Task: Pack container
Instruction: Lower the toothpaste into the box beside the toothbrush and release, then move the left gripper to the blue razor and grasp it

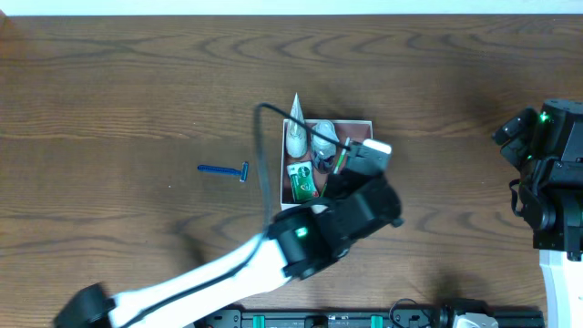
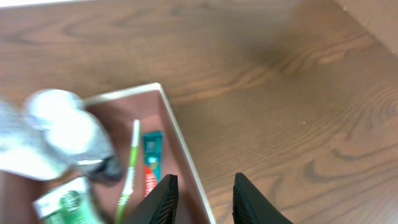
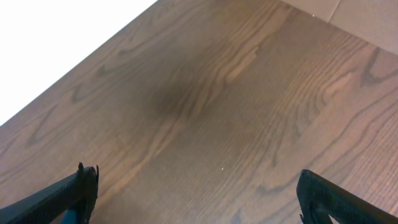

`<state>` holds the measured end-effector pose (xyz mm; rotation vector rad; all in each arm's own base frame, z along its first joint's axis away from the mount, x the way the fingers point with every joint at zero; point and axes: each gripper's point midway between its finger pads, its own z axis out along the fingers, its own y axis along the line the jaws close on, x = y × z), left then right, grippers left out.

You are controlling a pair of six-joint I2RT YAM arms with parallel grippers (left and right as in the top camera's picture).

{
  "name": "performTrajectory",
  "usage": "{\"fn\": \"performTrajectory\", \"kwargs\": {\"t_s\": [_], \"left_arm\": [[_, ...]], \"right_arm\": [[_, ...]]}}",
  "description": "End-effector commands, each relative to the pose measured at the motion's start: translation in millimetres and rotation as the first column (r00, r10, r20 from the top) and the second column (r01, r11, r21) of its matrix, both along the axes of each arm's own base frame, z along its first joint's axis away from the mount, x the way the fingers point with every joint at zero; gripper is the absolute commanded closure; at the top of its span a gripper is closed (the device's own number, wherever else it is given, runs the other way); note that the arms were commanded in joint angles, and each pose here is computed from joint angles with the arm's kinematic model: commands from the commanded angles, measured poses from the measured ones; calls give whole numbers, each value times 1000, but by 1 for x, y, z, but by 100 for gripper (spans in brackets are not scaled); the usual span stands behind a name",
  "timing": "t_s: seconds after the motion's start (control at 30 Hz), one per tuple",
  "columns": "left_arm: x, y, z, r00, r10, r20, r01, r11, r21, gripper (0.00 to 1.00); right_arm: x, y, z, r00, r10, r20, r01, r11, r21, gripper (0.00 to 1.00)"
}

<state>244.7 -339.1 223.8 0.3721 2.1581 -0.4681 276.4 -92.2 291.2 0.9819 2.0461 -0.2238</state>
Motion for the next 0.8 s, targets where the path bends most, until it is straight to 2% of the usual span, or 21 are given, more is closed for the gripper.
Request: {"fn": "performTrajectory", "kwargs": {"t_s": [0.0, 0.1, 0.23, 0.27, 0.4, 0.47, 0.57, 0.63, 0.77], "left_arm": [[1, 34, 40, 997, 40, 69, -40, 999, 1, 66], [0, 81, 44, 990, 119, 79, -126, 988, 91, 63], [2, 153, 34, 963, 254, 87, -268, 926, 266, 61], [4, 163, 31, 957, 278, 85, -291, 911, 292, 58], [17, 204, 3, 890, 456, 26, -438, 836, 332, 55], [24, 222, -12, 821, 571, -12, -538, 782, 315, 55], [34, 249, -34, 671, 738, -72, -700, 662, 267, 55], [41, 263, -46, 566, 818, -107, -783, 573, 241, 55], [57, 278, -68, 400, 903, -159, -885, 425, 190, 54]], "right_arm": [[-2, -5, 4, 1000, -15, 1, 15, 1000, -22, 1], [-2, -5, 4, 1000, -15, 1, 15, 1000, -22, 1], [-2, -5, 4, 1000, -15, 1, 15, 1000, -22, 1], [-2, -5, 4, 1000, -15, 1, 15, 1000, -22, 1], [-2, -5, 4, 1000, -15, 1, 15, 1000, -22, 1], [-2, -5, 4, 1000, -15, 1, 15, 1000, -22, 1], [-2, -5, 4, 1000, -15, 1, 15, 1000, -22, 1], [-2, -5, 4, 1000, -15, 1, 15, 1000, -22, 1], [-2, -5, 4, 1000, -15, 1, 15, 1000, -22, 1]]}}
